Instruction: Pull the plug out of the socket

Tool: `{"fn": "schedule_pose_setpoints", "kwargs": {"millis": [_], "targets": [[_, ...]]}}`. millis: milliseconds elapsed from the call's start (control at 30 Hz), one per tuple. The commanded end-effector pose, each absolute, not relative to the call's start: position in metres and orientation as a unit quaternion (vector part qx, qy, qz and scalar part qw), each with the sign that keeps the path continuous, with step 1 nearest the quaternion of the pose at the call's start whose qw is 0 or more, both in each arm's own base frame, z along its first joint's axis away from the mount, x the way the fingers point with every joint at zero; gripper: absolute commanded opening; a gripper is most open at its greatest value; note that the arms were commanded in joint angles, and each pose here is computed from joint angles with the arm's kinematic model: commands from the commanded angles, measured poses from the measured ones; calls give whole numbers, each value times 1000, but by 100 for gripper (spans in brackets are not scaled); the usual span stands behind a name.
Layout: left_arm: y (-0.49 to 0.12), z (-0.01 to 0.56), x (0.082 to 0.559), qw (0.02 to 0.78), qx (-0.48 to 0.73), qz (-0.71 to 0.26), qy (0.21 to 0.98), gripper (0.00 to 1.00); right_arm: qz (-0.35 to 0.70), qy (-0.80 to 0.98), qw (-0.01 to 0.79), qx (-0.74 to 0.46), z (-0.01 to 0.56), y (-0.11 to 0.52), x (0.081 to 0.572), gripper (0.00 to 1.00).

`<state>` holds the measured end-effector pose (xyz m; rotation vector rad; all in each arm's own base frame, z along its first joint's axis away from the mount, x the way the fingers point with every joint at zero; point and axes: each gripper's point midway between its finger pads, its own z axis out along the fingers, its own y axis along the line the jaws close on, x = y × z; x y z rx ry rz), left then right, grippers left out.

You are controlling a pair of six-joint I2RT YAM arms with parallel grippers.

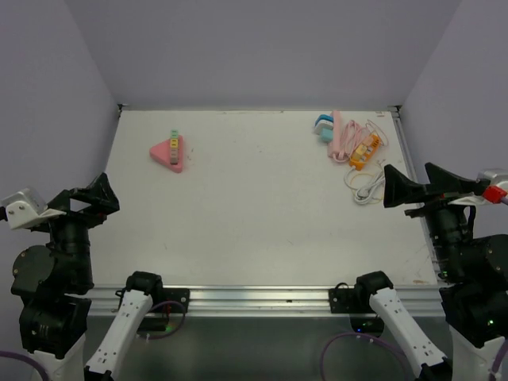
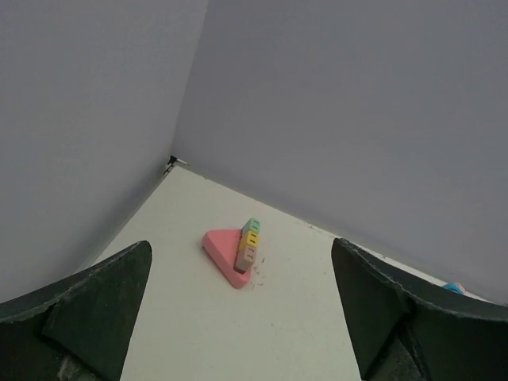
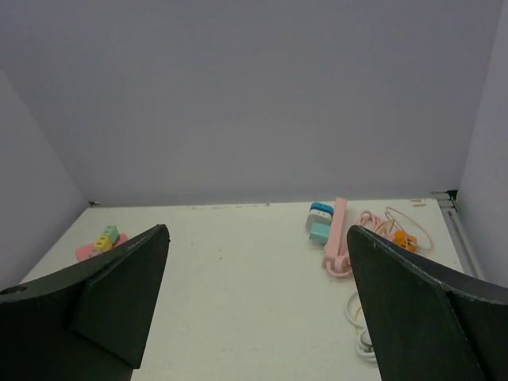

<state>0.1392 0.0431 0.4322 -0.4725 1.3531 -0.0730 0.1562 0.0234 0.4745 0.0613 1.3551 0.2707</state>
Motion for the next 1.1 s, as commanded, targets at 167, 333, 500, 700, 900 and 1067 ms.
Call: {"fn": "schedule_pose_setpoints", "kwargs": {"millis": [167,333,500,700,900,1067], "targets": [[34,430,157,753,-208,-48,622,100,169,611,774,-1,473,46,171,99],[19,411,179,730,-189,-65,653,99,225,639,734,-48,445,81,191,99],[0,379,204,692,-167,-84,697,100,268,675,685,-56,413,105,211,99],[-18,324,233,631,-180,-112,747,100,315,734,599,-56,357,131,231,99],[-42,263,262,568,-201,-155,783,100,355,742,564,-71,337,149,233,99],[-58,230,288,543,-227,-196,784,100,368,733,563,-100,334,159,223,99]]}}
